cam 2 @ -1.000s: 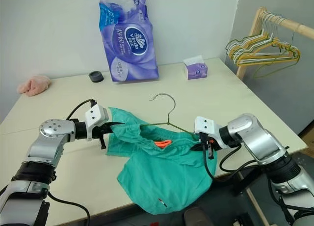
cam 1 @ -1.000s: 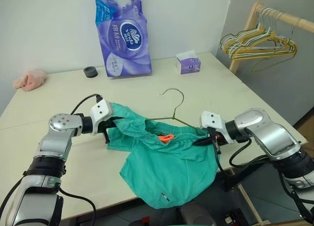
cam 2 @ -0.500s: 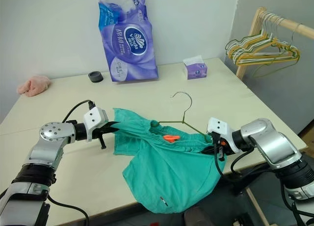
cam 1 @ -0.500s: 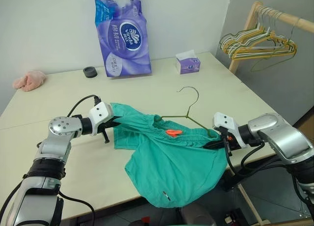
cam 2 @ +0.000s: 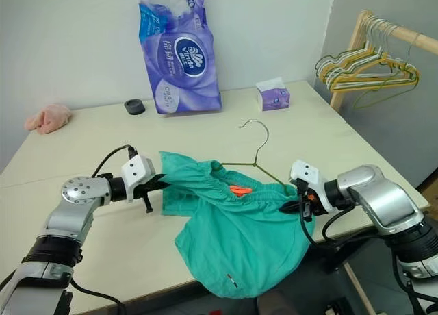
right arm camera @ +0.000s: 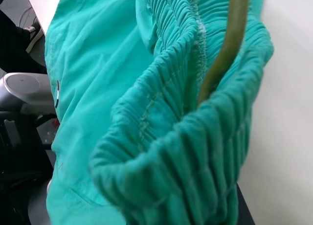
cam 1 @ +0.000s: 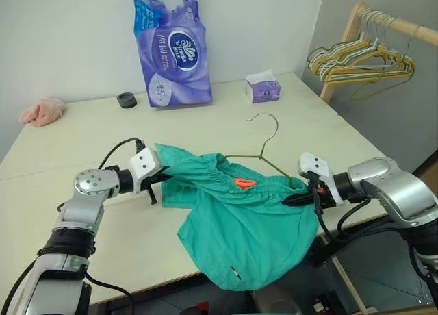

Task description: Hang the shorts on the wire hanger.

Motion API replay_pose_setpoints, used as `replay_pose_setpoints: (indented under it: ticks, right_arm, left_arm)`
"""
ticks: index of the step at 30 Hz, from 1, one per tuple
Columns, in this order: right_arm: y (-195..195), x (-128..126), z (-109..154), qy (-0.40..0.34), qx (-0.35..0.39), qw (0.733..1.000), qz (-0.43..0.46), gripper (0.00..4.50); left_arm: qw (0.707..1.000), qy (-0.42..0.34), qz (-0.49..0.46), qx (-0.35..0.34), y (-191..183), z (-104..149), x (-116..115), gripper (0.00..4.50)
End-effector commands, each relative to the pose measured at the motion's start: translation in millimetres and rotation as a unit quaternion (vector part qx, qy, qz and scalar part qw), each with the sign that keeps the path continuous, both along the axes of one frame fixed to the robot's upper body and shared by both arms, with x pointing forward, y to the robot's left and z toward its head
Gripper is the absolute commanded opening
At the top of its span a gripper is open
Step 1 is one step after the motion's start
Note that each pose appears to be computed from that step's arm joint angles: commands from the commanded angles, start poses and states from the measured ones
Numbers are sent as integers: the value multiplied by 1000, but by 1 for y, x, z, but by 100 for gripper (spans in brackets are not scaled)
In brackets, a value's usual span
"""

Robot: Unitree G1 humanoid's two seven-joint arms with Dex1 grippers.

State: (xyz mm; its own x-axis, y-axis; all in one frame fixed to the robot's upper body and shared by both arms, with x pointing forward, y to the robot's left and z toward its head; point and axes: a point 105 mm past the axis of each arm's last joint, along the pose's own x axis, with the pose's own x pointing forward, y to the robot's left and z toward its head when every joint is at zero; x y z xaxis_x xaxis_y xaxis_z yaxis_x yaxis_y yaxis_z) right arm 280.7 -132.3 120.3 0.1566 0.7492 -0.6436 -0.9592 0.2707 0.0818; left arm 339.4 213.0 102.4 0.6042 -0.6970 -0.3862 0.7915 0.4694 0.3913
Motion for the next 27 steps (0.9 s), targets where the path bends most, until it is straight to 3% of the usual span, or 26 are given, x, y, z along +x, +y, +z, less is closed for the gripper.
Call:
replay_pose_setpoints:
  ticks: [1,10,16,21,27]
  right_arm:
    - [5,4,19,-32,19,999,7,0]
    - [9,6,19,-34,32,999,-2,0]
    - [7,17,16,-25,76,993,-86,0]
    - [-18,29,4,-1,89,974,-206,0]
    - [-73,43,-8,-16,77,927,-367,0]
  left_arm:
    - [1000,-16,0,-18,-2,14,-1,41]
    - [998,-46,33,3,4,9,-2,294]
    - [993,-51,101,-38,33,20,-11,294]
    - [987,18,25,-161,-17,49,-36,294]
    - [978,72,-84,-180,-79,67,-57,294]
